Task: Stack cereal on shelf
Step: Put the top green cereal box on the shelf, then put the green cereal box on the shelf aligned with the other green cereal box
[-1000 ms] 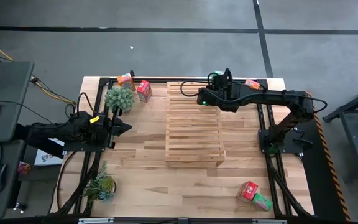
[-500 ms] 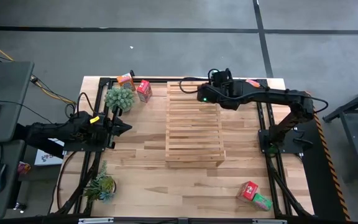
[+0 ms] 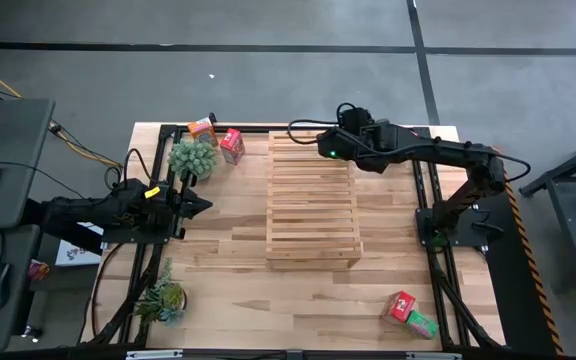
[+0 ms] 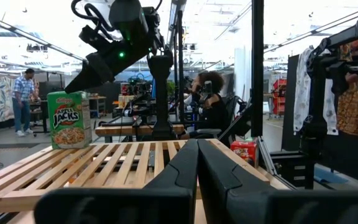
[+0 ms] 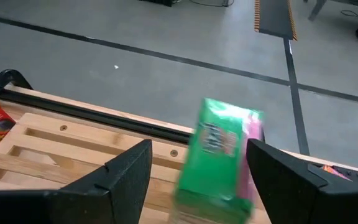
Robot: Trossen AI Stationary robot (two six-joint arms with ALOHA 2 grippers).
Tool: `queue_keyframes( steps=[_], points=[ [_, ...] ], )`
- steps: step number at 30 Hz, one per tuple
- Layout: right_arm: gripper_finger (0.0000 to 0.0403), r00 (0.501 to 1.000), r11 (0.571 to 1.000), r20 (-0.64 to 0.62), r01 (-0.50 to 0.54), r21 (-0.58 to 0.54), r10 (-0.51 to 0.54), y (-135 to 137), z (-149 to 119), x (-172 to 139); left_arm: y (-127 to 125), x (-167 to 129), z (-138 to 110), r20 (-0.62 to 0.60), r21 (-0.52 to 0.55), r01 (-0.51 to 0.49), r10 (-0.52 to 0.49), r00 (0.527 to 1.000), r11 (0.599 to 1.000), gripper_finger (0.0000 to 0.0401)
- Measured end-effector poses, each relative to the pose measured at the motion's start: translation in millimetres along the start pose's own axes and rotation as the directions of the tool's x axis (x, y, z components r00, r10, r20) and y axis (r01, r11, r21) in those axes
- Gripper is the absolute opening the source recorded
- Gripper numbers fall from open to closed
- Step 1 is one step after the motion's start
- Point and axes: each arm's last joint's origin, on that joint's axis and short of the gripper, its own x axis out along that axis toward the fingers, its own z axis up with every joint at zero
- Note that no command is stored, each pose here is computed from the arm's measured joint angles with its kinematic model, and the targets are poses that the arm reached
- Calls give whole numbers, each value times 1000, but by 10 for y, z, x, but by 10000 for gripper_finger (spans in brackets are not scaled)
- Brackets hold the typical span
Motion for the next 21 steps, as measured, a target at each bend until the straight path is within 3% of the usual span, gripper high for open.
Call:
queue_keyframes(
  steps=[16,21],
  points=[
    [255,999,999,36,35,-34,-33,-24,18,-12,0,0,0,0,0,0,0,1000,1000,1],
    [255,993,999,113,28,-45,-23,-124,232,-180,0,0,0,0,0,0,0,1000,1000,1]
  ],
)
